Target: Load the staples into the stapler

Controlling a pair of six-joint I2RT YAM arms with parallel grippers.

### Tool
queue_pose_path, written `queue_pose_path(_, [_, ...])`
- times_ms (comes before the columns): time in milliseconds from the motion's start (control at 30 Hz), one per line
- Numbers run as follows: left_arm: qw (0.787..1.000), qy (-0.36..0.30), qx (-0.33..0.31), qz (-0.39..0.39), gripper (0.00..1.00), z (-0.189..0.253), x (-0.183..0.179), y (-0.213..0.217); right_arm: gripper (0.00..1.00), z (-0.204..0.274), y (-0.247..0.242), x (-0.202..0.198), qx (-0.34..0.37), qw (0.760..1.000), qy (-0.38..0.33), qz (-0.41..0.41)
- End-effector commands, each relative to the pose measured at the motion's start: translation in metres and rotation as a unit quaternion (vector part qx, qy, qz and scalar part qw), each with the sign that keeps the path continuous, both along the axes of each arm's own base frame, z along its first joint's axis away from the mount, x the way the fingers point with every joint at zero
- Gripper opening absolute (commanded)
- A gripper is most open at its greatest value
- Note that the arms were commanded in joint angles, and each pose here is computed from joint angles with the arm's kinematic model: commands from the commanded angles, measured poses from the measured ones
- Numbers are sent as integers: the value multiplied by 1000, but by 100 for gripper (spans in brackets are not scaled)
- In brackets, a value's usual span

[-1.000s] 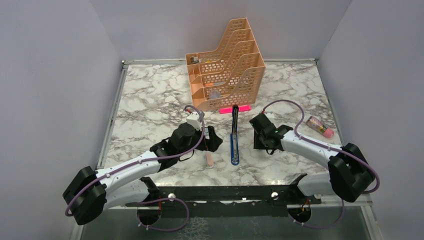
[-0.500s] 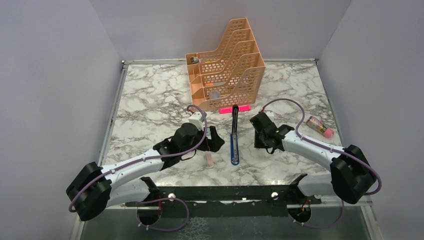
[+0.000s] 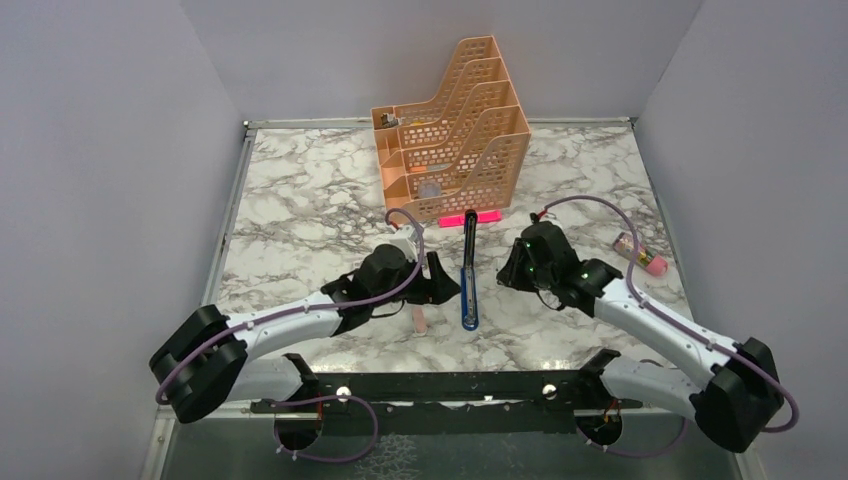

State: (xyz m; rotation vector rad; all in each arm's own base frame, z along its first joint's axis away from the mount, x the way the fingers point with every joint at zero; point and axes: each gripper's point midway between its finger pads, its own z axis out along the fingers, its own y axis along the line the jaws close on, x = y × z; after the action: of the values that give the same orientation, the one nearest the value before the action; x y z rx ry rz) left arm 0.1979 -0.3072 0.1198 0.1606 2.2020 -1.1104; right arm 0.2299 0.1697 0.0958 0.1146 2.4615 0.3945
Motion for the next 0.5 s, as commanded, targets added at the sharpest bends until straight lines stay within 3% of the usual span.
queue_pose_path(0, [998,16,-60,-10,71,29,-1,-26,22,24,18,-11,105,994,-5,-19])
queue_pose_path(200, [996,33,-76,-24,63,27,-1,-47,22,52,26,-24,188,982,-14,-28])
queue_pose_path(467, [992,13,-106,-72,67,36,-6,-69,22,65,36,-34,243,970,-1,-22])
